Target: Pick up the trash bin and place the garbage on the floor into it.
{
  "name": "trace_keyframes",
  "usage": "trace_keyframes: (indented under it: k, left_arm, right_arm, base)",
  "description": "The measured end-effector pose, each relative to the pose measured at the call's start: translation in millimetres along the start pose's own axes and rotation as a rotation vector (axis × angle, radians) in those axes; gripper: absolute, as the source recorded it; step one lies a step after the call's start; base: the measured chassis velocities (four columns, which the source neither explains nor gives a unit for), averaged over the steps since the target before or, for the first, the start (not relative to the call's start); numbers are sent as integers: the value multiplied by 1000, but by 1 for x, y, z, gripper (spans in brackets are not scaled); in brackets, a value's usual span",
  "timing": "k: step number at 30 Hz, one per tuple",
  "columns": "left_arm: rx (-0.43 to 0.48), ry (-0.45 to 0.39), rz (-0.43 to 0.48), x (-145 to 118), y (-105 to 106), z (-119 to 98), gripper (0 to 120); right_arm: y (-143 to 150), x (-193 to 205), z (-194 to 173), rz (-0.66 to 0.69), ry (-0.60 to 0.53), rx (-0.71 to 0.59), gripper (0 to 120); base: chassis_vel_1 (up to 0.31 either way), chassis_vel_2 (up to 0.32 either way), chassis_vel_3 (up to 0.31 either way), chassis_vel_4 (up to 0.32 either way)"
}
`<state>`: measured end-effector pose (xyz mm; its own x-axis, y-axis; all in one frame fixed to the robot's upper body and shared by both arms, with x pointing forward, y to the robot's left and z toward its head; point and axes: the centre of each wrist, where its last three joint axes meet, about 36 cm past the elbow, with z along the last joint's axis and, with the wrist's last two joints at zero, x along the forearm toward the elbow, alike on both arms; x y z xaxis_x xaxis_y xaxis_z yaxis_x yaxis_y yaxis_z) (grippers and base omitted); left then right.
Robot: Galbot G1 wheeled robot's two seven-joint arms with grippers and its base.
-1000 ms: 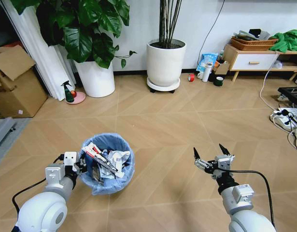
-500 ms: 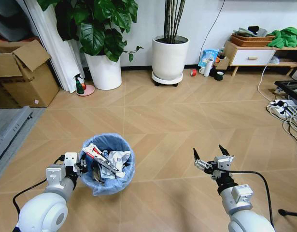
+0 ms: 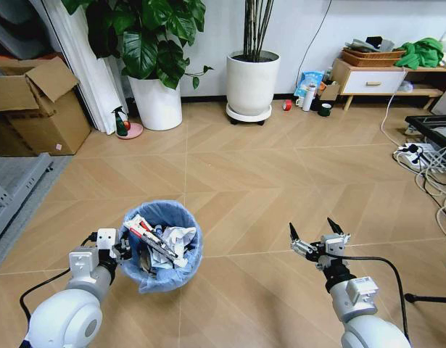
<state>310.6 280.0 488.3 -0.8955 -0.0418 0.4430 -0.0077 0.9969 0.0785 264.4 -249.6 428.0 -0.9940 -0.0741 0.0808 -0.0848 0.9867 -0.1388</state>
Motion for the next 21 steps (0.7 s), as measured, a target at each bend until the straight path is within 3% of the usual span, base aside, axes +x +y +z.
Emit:
trace_keyframes:
  k: [21]
  left_arm:
    - [3,6,-1,1,-2,3,0]
  right_arm:
    - [3,1,3,-9,4,1,100]
  base:
    - [123,-126,-125,122]
